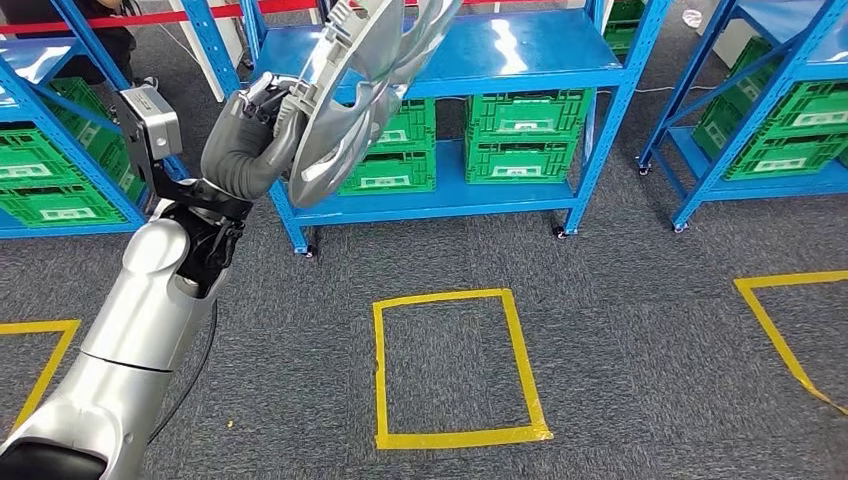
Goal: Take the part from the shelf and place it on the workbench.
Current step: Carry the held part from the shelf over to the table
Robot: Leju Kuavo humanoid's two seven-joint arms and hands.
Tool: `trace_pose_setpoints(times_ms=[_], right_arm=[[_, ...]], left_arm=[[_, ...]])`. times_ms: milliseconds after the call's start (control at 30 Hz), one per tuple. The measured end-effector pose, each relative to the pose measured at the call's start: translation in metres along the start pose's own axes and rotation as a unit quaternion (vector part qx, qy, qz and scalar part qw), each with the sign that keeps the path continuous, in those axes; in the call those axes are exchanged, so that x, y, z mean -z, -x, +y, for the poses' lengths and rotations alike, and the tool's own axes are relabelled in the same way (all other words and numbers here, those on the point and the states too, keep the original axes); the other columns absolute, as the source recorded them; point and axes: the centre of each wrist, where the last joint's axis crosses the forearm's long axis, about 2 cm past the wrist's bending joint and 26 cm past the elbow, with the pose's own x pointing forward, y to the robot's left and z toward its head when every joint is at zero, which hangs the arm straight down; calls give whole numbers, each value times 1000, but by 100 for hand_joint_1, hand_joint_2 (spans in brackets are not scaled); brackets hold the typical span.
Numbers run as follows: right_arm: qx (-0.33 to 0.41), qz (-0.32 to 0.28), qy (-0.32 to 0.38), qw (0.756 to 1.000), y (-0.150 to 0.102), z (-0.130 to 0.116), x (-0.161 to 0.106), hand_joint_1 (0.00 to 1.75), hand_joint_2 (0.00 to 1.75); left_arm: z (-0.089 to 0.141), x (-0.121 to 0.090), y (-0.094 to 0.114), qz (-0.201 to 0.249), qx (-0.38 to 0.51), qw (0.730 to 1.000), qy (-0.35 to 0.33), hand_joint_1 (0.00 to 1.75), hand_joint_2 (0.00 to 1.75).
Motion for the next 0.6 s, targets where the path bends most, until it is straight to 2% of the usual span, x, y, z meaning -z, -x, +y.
trace_pose_setpoints(times_ms=[600], right_arm=[[-9,4,-1,1000,5,2,2,0,175]], left_arm=[[3,-7,8,5,-3,1000,-7,175,175]])
